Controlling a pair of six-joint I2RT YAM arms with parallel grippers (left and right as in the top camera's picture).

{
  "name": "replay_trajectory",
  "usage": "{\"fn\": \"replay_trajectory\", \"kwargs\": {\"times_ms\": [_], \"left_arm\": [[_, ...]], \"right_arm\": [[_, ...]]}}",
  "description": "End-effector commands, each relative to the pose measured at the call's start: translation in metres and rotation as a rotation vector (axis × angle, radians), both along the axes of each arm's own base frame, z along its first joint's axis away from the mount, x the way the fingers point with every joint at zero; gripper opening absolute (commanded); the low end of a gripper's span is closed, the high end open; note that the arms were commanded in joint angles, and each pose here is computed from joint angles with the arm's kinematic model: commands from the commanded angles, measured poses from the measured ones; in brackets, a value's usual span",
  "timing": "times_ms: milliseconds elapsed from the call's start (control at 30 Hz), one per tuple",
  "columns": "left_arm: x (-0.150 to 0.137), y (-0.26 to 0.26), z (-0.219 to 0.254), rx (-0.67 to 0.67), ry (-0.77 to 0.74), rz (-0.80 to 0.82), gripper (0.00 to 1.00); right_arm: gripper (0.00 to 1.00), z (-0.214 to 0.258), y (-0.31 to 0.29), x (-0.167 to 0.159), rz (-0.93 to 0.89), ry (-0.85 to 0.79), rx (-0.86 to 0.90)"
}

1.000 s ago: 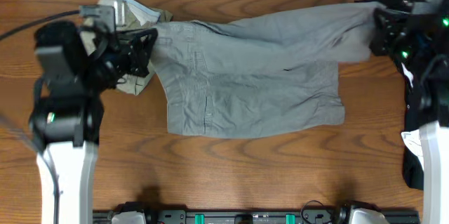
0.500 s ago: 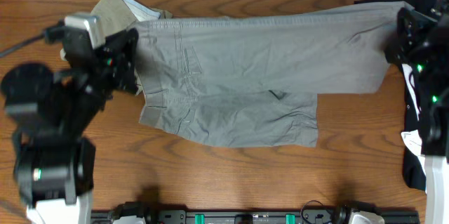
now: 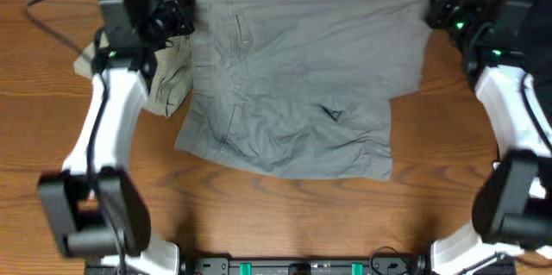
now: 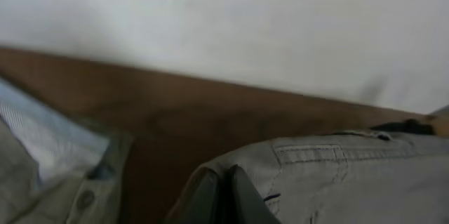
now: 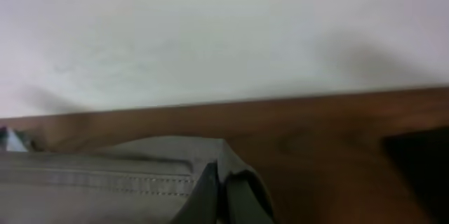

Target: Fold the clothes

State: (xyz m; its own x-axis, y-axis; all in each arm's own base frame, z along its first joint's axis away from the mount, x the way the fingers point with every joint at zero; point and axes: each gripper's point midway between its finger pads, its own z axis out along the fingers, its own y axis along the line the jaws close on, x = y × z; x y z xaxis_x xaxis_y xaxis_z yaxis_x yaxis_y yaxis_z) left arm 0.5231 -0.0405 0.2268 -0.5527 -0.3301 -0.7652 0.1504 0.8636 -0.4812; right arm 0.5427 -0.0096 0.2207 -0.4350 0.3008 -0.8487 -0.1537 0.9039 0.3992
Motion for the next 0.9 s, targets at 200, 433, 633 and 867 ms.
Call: {"fn": "replay_trajectory", "kwargs": {"times_ms": [200,433,633,867], "left_arm": [[0.007,0.019,0.052,0.048,-0.054,0.056,0.59],[-0.041,0.015,0.000,0.122,0.219,-0.015,0.67],[-0.102,0.028,-0.057,0.172,0.572,0.035,0.69],[-0.172,0.041,-0.092,0.249,0.888,0.066,0.69]], "right_arm": [[0.67,-0.009,-0.016,-0.011,0.001,0.069,0.080],[0.72,-0.074,0.008,-0.065,0.144,0.382,0.041],[0.70,-0.124,0.017,-0.125,0.145,0.714,0.005],[0.63,-0.152,0.050,-0.197,0.266,1.019,-0.045]]}}
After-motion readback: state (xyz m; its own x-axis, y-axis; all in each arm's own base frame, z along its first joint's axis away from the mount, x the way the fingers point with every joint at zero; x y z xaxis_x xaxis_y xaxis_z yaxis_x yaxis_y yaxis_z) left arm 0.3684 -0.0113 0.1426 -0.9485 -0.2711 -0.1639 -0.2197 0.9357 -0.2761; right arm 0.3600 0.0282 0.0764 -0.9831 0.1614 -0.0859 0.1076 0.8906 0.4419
